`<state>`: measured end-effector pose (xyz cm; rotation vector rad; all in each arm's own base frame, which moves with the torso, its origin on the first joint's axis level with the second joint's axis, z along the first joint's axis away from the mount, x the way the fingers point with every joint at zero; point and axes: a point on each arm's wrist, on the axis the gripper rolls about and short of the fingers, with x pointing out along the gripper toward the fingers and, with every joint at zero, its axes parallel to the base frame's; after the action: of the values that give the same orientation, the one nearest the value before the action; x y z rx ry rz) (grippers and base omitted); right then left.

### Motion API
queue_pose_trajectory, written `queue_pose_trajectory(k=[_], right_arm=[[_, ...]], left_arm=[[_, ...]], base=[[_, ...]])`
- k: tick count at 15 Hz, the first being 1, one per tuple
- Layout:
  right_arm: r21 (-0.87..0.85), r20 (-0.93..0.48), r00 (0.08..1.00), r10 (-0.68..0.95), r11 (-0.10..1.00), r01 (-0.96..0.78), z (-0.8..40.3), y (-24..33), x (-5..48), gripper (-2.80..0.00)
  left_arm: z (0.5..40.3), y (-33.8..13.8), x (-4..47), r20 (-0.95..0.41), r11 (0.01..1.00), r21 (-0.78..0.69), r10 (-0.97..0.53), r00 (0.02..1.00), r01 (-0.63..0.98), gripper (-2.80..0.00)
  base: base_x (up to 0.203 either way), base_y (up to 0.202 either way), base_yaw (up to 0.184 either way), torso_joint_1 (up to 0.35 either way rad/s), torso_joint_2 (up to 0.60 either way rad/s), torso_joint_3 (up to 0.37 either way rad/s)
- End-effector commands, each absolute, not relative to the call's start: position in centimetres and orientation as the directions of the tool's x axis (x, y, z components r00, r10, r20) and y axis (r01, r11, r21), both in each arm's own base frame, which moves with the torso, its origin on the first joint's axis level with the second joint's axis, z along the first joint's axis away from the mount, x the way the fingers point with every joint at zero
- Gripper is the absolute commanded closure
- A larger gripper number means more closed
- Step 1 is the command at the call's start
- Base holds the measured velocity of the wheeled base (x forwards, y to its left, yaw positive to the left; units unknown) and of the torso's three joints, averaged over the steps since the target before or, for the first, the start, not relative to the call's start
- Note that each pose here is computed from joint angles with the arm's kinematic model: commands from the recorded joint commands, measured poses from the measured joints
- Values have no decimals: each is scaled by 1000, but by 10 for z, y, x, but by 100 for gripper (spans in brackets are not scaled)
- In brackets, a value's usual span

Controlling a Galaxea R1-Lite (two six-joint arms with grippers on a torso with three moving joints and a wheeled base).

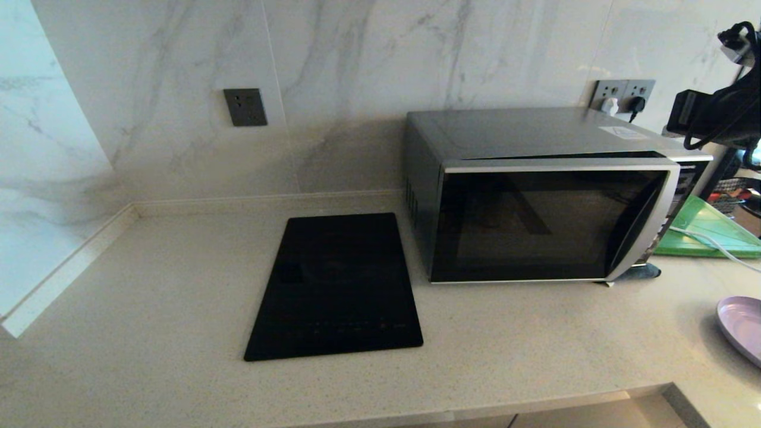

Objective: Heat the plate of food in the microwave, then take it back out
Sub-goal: Open the microwave oven

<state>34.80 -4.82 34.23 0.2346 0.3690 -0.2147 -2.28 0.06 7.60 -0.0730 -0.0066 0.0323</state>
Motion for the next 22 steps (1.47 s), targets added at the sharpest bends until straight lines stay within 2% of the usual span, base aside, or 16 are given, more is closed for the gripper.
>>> queue_pose_trajectory(k=[1, 13, 22], right_arm=[[201, -395, 905, -159, 946, 254, 330, -48, 362, 0], [194, -430, 888, -162, 944, 266, 314, -48, 377, 0], [187, -498, 856, -139, 947, 263, 320, -40, 353, 0]], left_arm=[[76, 1, -23, 5, 997, -74, 34, 999, -33, 0], [76, 1, -23, 5, 997, -74, 34, 999, -33, 0], [76, 1, -23, 5, 997, -74, 34, 999, -33, 0]], base=[[0, 0, 0, 0, 0, 0], [0, 0, 0, 0, 0, 0], [0, 0, 0, 0, 0, 0]])
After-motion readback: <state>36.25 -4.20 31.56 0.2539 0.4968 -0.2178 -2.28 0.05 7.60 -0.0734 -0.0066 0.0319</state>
